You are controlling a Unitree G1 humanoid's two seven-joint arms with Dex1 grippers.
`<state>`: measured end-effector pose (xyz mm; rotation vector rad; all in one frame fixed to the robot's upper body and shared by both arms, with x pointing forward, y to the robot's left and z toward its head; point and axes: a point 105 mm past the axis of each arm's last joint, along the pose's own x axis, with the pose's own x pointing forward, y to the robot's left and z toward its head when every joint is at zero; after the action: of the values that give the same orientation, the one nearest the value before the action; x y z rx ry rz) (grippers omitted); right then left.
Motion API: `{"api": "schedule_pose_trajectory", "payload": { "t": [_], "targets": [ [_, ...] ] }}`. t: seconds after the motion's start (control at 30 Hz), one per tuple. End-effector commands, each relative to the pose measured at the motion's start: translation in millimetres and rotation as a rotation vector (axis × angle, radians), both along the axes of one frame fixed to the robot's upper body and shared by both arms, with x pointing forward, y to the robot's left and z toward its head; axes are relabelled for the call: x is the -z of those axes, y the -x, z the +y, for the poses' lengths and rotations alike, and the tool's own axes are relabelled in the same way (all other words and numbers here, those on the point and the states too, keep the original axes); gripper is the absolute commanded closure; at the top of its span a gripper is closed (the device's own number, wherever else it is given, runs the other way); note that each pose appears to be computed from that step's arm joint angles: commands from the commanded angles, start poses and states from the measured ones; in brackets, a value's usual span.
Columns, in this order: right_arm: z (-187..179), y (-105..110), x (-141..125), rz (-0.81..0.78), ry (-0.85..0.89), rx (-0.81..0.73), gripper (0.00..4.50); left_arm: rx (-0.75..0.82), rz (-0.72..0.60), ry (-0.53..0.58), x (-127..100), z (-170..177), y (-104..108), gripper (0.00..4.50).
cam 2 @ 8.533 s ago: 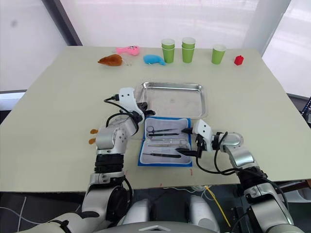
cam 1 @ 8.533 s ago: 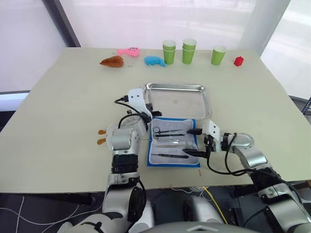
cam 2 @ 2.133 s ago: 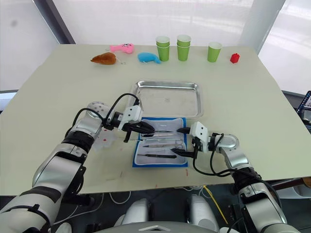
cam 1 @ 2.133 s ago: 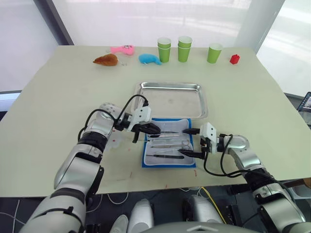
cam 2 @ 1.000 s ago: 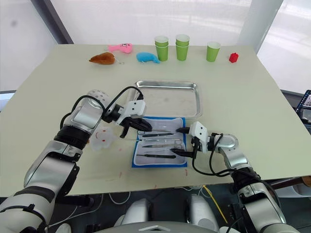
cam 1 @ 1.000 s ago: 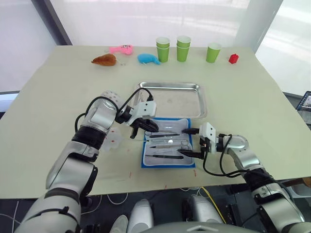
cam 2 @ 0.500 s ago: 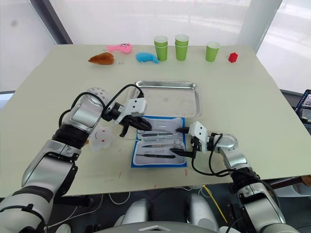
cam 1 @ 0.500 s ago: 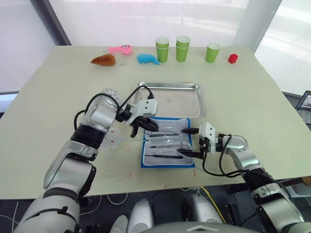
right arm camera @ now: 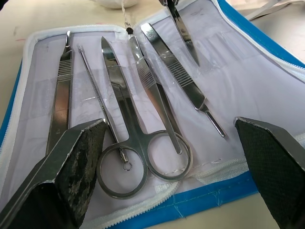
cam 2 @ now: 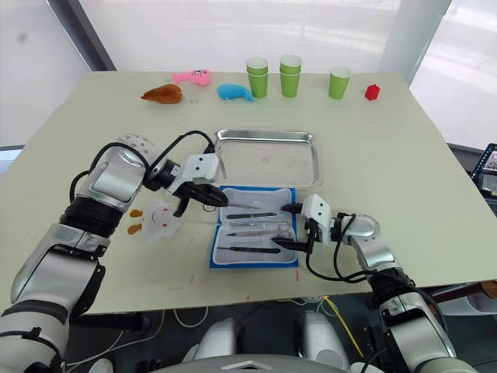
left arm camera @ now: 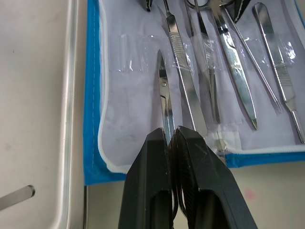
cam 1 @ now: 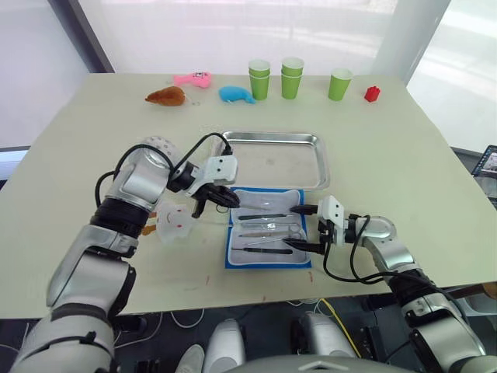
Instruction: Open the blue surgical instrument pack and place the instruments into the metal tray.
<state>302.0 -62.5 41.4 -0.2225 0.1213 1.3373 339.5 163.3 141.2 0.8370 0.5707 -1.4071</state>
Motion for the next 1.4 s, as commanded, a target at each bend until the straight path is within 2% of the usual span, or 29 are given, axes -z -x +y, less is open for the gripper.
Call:
{"api": "schedule_pose_trajectory", "payload": {
  "t": [0.03,0.37,0.43,0.53,0.83,0.97,1.0,1.07,1.13,1.23,1.4],
  "targets": [
    [-10.3,35.9,74.6,0.275,0.154,0.001,0.0,0.067,0.01,0.001,-11.5,0.1,10.3,4.47],
    [-9.2,36.9,75.1,0.273,0.154,-0.003,0.0,0.031,-0.031,-0.026,-33.3,21.9,13.0,4.47],
    [-9.1,37.0,75.0,0.273,0.155,-0.005,0.0,0.005,-0.037,0.016,-39.2,21.1,10.2,4.47],
    [-9.4,36.9,74.7,0.273,0.155,-0.007,0.0,-0.063,-0.089,0.151,-48.7,7.8,-1.4,4.47],
    [-12.0,38.2,75.1,0.277,0.16,-0.011,0.0,-0.443,-0.143,0.467,-62.3,-41.3,-36.0,4.47],
    [-12.7,38.3,75.5,0.279,0.164,-0.013,0.0,-0.643,-0.245,0.597,-69.3,-60.7,-57.7,4.47],
    [-12.7,38.3,75.6,0.279,0.164,-0.013,0.0,-0.664,-0.265,0.607,-69.6,-61.8,-59.5,4.47],
    [-12.6,38.6,75.6,0.278,0.165,-0.013,0.0,-0.807,-0.346,0.538,-61.5,-54.1,-70.8,4.47],
    [-12.5,38.9,75.7,0.277,0.164,-0.013,0.0,-0.902,-0.386,0.533,-57.8,-50.1,-77.8,4.47],
    [-12.2,39.7,76.0,0.279,0.163,-0.013,0.0,-0.971,-0.346,0.583,-51.5,-55.0,-81.2,4.47],
    [-11.0,40.2,76.6,0.281,0.162,-0.015,0.0,-1.13,-0.33,0.605,-34.1,-54.6,-91.4,4.47]
  ]
}}
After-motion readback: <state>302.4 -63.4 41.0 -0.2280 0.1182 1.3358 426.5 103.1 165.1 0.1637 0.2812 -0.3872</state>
